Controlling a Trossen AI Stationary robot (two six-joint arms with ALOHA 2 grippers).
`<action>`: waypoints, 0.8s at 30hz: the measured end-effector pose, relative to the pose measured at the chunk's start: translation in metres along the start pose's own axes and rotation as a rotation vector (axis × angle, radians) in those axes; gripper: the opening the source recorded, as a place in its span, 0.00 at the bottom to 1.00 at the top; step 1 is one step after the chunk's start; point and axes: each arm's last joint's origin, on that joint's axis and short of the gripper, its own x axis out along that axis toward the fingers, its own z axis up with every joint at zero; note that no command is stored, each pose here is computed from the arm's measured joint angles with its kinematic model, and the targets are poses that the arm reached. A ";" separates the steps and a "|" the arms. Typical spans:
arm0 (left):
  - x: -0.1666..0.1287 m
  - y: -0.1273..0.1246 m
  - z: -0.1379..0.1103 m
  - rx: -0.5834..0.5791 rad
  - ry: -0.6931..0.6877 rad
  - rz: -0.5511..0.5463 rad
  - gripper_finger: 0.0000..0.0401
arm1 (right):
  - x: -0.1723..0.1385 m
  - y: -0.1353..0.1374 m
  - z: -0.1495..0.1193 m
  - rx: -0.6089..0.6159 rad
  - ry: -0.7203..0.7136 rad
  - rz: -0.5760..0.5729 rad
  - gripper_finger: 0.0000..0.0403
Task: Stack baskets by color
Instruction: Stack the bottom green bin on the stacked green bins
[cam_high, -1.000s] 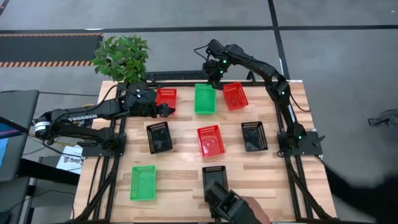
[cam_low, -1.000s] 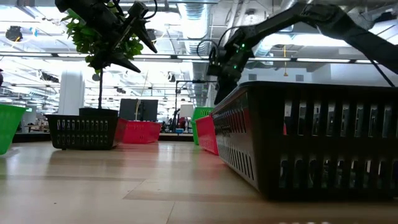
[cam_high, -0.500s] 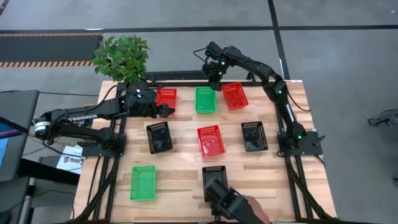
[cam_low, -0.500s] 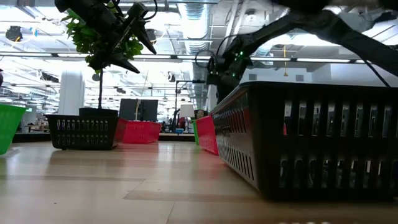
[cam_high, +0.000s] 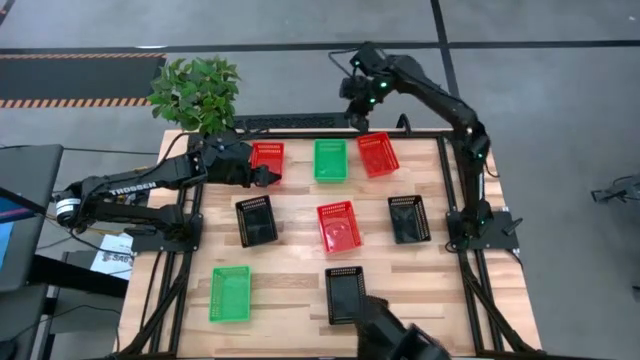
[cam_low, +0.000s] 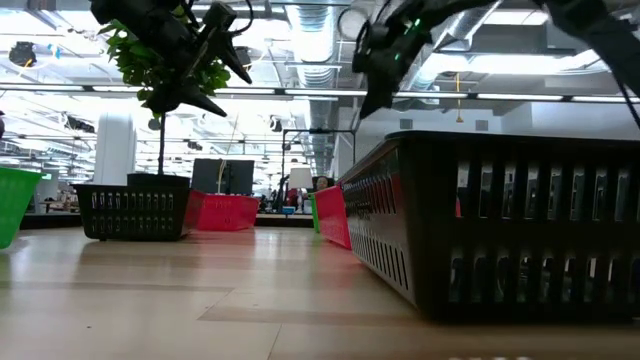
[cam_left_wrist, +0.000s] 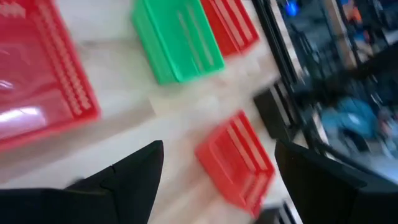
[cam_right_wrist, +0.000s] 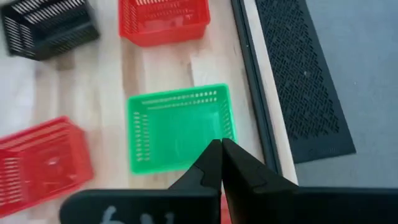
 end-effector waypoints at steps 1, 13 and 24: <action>0.000 0.000 0.000 0.016 0.040 -0.029 0.74 | -0.010 0.004 0.000 0.013 -0.003 -0.002 0.09; -0.017 0.012 -0.054 0.030 0.752 -0.029 0.74 | -0.076 0.057 -0.015 0.108 0.087 0.061 0.14; -0.069 0.016 -0.107 0.042 0.958 0.271 0.74 | -0.083 0.106 -0.009 0.131 0.138 0.138 0.14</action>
